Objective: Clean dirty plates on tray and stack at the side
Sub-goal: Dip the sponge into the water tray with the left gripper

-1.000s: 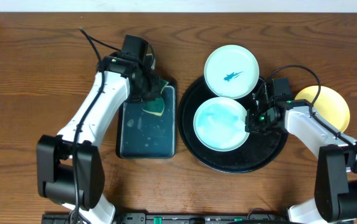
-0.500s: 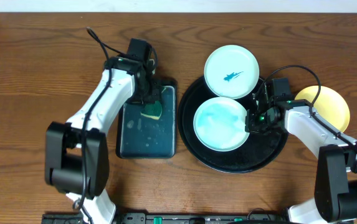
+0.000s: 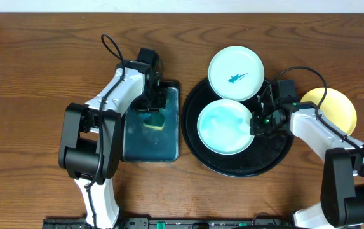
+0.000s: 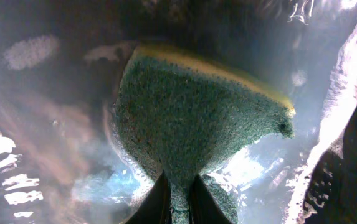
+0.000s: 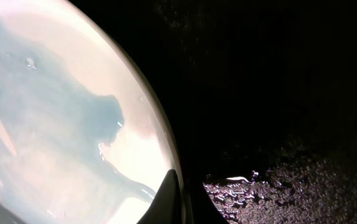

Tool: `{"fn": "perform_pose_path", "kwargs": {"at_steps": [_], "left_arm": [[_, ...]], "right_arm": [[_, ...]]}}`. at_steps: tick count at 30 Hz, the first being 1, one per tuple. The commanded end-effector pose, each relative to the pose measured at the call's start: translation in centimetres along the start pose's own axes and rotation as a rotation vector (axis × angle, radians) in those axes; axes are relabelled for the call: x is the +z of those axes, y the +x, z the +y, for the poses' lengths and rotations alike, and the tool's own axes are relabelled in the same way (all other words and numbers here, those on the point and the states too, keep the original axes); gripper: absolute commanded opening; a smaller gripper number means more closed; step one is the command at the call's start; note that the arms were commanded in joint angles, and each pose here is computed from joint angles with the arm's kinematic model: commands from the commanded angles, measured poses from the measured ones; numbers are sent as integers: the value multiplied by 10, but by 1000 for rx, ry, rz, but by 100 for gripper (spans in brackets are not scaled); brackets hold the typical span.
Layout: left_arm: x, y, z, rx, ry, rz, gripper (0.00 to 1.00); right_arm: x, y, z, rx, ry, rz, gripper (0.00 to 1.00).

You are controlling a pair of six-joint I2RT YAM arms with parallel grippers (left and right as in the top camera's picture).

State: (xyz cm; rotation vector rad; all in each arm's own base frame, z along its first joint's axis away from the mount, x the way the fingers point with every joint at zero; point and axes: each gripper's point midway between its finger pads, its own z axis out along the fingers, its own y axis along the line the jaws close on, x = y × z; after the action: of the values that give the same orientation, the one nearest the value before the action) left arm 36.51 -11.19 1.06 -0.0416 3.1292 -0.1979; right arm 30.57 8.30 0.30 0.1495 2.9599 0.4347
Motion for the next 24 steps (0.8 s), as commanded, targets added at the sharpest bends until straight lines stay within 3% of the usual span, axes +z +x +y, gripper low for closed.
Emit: {"fn": "perform_pose_path", "kwargs": {"at_steps": [1,13,24], "left_arm": [[17,12,9,1,-38,68,7],[-90,-12,-10,31,36,-208,7],[-71,0,-4,25,24,-163,7]], "right_arm": [[3,5,-6,4,38,15,1],[3,5,-6,4,38,15,1],[3,5,-6,4,38,15,1]]}}
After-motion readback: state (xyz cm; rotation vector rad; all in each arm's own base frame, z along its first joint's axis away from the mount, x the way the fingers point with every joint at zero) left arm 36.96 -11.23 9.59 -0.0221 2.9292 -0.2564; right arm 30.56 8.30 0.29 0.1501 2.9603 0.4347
